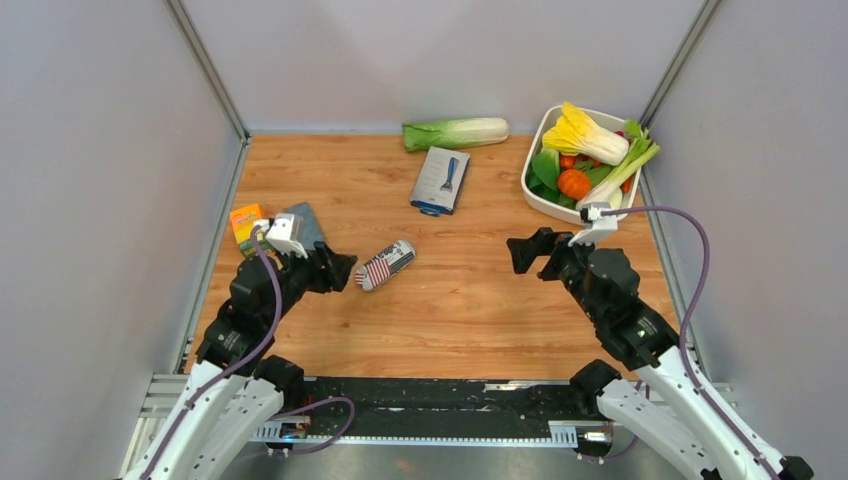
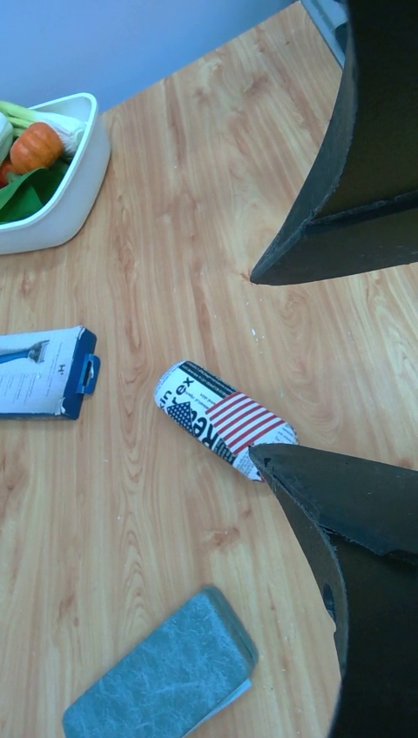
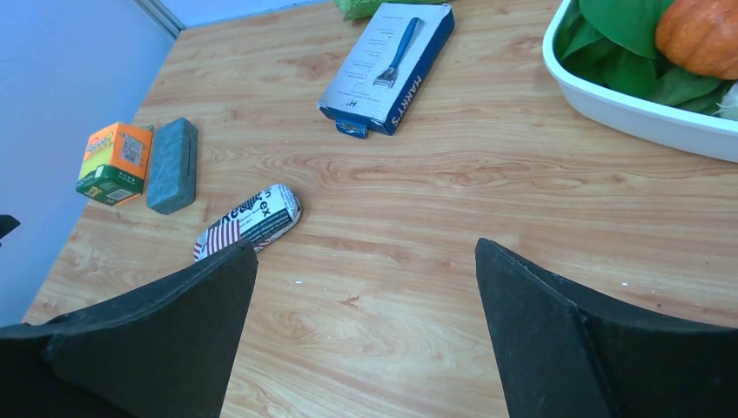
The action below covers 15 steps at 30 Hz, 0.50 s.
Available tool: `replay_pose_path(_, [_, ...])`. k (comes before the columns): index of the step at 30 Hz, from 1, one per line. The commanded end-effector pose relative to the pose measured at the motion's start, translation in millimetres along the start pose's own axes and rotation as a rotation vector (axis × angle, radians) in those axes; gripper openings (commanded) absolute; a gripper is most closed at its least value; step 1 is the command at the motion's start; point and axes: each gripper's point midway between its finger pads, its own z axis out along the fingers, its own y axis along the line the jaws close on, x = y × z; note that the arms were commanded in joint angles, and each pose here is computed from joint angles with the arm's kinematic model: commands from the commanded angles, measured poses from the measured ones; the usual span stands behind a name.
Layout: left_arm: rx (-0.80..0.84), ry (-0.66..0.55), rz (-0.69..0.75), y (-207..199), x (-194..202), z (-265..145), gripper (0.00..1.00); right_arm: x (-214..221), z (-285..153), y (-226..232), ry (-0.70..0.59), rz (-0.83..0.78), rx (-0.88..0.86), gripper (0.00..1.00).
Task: Organize the sunglasses
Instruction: Reset both arms
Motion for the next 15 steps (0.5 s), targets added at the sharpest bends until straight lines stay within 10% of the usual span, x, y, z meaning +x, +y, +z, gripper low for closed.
replay_pose_path(1, [-0.004,-0.023,-0.030,1.6,1.5,-8.5,0.75,-8.4,-11.4,-11.2,-0.058,0.005,0.040,1.00])
replay_pose_path(15, [0.052,-0.043,-0.031,-9.1,-3.0,-19.2,0.75,-9.8,-26.8,-15.8,-0.056,0.012,0.051,1.00])
